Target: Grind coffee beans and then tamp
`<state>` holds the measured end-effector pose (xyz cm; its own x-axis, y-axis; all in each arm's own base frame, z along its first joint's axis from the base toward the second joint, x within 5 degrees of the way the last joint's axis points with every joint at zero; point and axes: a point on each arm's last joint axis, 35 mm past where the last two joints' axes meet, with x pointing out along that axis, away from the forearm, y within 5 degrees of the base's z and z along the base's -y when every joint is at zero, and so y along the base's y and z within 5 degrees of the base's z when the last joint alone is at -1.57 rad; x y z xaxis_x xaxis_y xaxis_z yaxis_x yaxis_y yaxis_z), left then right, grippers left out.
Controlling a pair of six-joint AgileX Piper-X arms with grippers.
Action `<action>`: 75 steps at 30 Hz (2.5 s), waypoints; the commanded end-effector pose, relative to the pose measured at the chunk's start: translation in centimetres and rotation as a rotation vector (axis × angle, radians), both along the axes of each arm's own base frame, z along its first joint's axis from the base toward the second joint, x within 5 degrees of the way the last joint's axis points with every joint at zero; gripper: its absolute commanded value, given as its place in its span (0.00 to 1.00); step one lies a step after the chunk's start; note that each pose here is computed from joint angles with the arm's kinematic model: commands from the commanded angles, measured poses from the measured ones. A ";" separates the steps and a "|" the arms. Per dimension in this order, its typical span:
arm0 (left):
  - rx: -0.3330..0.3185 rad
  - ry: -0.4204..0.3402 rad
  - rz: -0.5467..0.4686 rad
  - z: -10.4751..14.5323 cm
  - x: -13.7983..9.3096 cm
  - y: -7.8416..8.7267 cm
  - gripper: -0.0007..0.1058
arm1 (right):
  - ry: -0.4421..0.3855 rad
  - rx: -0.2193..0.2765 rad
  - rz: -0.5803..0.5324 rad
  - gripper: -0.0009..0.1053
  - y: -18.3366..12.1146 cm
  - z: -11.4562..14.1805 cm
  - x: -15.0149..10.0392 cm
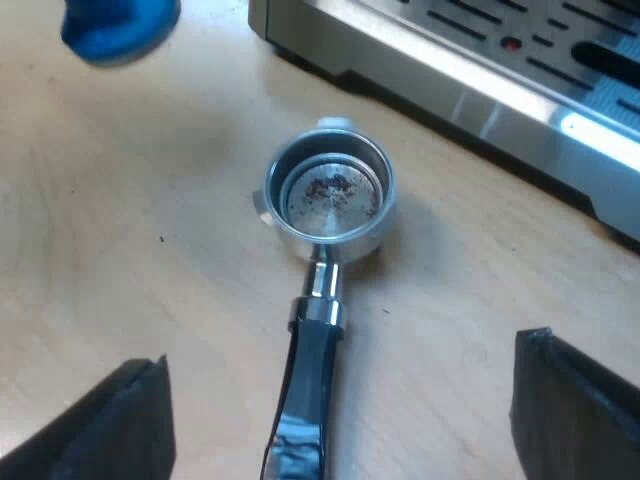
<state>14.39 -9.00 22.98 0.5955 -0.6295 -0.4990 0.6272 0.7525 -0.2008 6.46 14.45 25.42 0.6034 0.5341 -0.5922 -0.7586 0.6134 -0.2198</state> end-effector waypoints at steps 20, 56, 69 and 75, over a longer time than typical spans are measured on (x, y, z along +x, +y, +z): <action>-0.080 -0.020 -0.098 4.9 -0.1 -0.4 0.07 | -0.074 0.132 -0.067 0.68 -1.8 -3.8 -0.3; 0.093 -0.026 -0.308 3.9 1.1 -9.5 0.07 | -0.078 0.144 -0.067 0.68 -1.6 -3.7 -0.3; 0.173 -0.017 -0.283 1.3 2.7 -11.0 0.07 | -0.078 0.144 -0.067 0.68 -1.6 -3.7 -0.3; 0.221 0.007 -0.293 -0.1 3.1 -11.4 0.07 | -0.078 0.144 -0.067 0.68 -1.6 -3.7 -0.3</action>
<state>17.27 -20.15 22.44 0.3805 -0.6442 -0.6635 0.8212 0.5652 -0.0778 6.09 12.80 21.44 0.6720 0.5685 -0.4746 -0.7048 0.6877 -0.1741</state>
